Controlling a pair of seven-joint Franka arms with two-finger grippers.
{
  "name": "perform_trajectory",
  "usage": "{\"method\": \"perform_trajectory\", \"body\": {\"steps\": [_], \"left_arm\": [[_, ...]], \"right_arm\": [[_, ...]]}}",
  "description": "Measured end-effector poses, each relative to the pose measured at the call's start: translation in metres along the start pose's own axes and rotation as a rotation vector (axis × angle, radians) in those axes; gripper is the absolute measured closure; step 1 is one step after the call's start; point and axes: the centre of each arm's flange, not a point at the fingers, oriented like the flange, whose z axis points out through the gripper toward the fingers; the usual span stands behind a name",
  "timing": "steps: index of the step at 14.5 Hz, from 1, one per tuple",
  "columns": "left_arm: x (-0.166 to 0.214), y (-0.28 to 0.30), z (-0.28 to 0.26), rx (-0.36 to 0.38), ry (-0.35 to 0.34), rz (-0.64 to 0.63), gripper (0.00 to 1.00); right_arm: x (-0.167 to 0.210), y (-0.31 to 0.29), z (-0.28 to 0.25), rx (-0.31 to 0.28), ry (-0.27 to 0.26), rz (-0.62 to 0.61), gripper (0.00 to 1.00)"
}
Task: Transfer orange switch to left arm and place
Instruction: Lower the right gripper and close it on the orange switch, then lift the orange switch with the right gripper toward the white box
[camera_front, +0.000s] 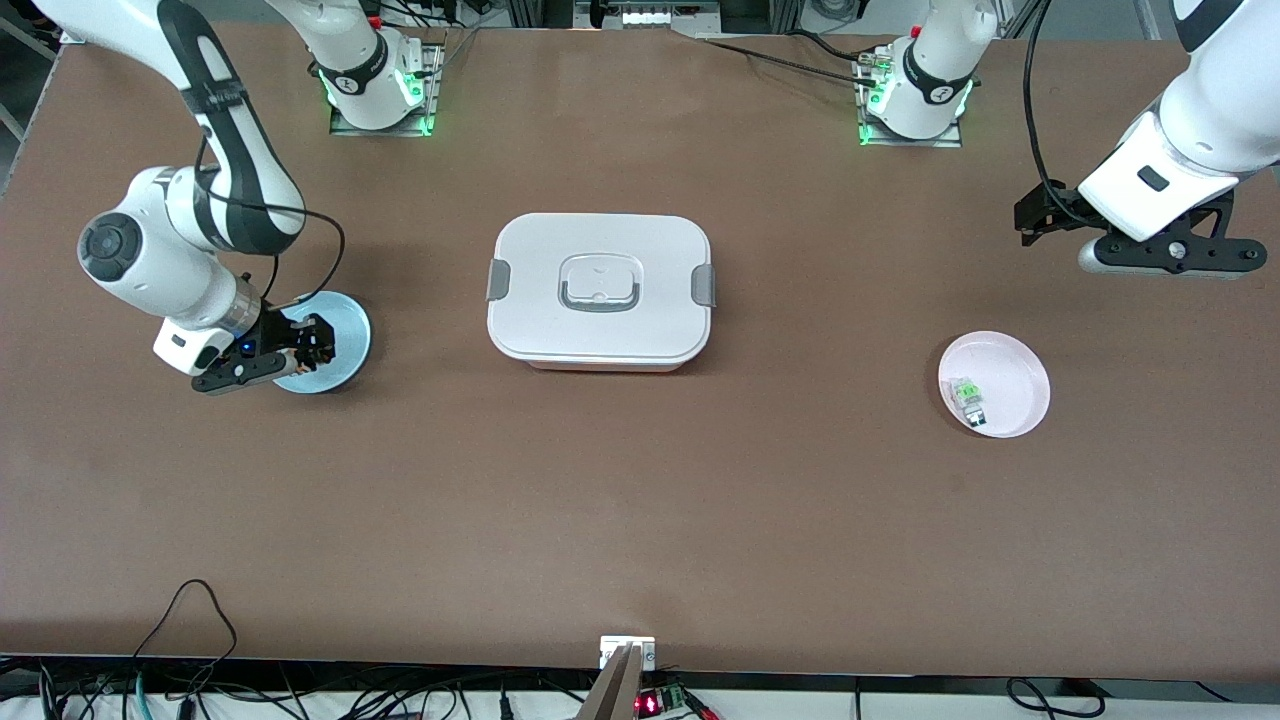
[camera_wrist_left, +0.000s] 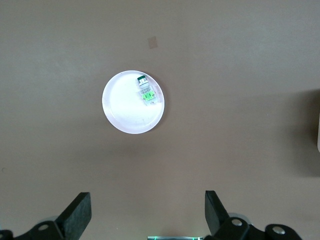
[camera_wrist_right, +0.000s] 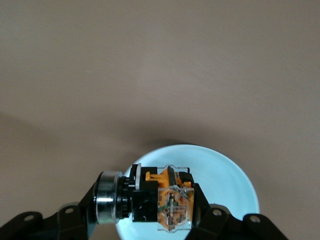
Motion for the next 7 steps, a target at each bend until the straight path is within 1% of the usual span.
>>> {"method": "perform_trajectory", "body": {"steps": [3, 4, 7], "left_arm": [[0.0, 0.0, 0.0, 0.0, 0.0, 0.0, 0.0], [0.0, 0.0, 0.0, 0.0, 0.0, 0.0, 0.0], [0.0, 0.0, 0.0, 0.0, -0.001, 0.0, 0.0]], "right_arm": [[0.014, -0.022, -0.044, 0.135, 0.011, -0.044, 0.27], [0.019, -0.025, -0.057, 0.16, 0.021, -0.07, 0.27], [0.027, -0.032, -0.079, 0.181, 0.06, -0.171, 0.27]]}}
